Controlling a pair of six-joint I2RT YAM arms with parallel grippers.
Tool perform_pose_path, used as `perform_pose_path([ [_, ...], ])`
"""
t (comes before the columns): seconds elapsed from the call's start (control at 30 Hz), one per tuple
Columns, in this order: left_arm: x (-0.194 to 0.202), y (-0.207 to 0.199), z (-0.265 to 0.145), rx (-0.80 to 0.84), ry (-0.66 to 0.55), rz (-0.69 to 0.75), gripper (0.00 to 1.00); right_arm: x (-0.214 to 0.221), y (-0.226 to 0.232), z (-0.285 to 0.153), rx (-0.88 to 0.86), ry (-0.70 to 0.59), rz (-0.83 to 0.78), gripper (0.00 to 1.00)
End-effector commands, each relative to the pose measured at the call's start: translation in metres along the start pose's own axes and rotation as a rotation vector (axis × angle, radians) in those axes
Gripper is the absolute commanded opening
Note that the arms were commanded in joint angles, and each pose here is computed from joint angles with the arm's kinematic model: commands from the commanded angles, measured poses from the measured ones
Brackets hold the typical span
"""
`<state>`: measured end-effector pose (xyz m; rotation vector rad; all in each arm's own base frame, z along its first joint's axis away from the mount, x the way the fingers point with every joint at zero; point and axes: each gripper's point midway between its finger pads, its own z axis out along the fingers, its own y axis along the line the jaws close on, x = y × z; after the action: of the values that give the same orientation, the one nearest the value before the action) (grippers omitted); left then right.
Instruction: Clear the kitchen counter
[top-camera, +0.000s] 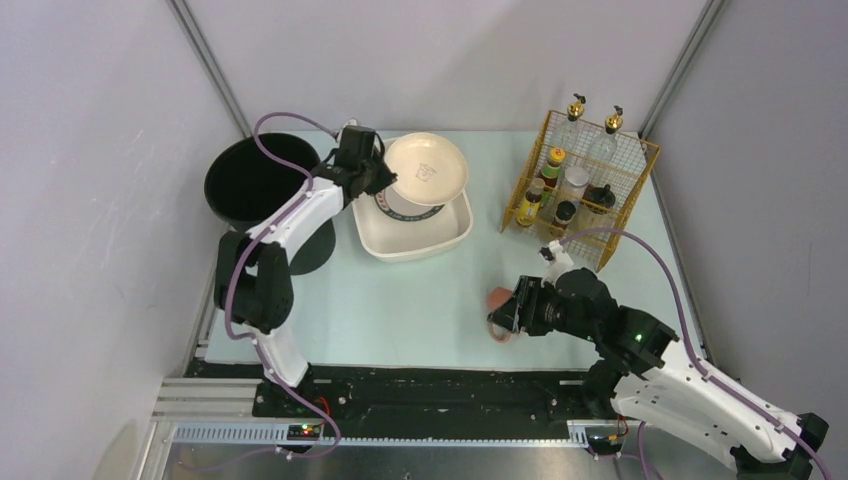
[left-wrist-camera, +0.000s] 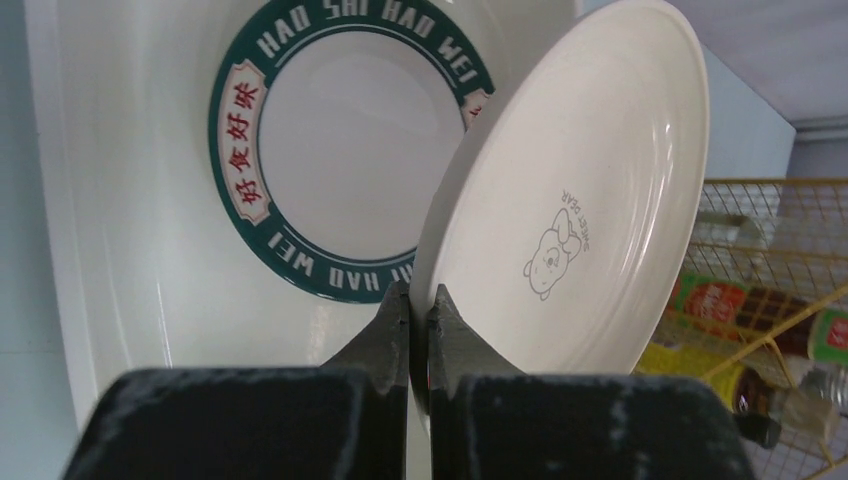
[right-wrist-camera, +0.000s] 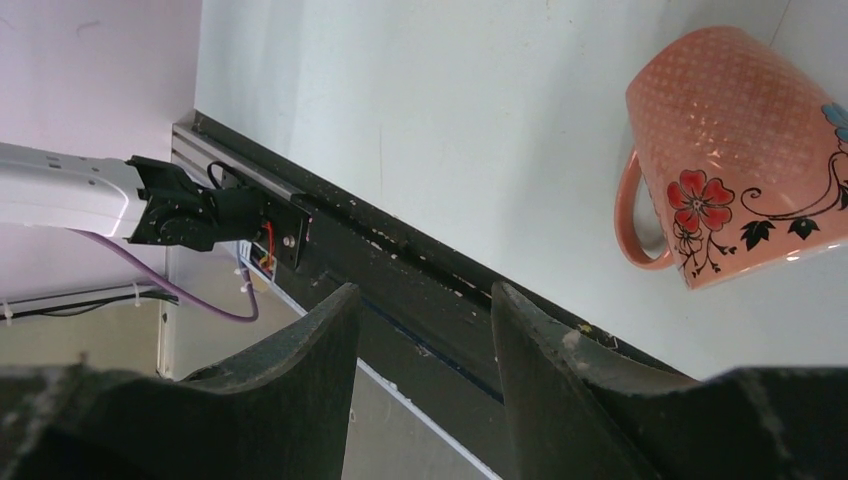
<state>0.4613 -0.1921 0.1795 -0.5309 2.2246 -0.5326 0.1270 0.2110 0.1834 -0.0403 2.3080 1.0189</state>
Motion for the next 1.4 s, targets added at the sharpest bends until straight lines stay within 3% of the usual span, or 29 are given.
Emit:
perform_pose_path([
  [0.0, -0.035, -0.014, 0.009, 0.08, -0.062, -0.094, 0.0, 0.003, -0.004, -0.002, 0.009, -0.003, 0.002, 0.55],
  [0.53, -0.016, 0.054, 0.081, -0.035, 0.046, -0.228, 0.0, 0.003, -0.001, -0.003, -0.011, -0.001, -0.007, 0.55],
  [0.87, -0.009, 0.07, 0.094, -0.092, 0.048, -0.209, 0.0, 0.003, -0.004, -0.003, 0.002, -0.005, -0.012, 0.55],
  [1.03, -0.023, 0.053, 0.08, -0.047, 0.025, -0.178, 0.0, 0.005, -0.003, 0.0, -0.005, 0.001, -0.01, 0.55],
  [1.37, -0.082, -0.033, 0.008, 0.158, -0.114, -0.032, 0.0, 0.005, -0.001, 0.004, -0.014, 0.007, -0.011, 0.55],
])
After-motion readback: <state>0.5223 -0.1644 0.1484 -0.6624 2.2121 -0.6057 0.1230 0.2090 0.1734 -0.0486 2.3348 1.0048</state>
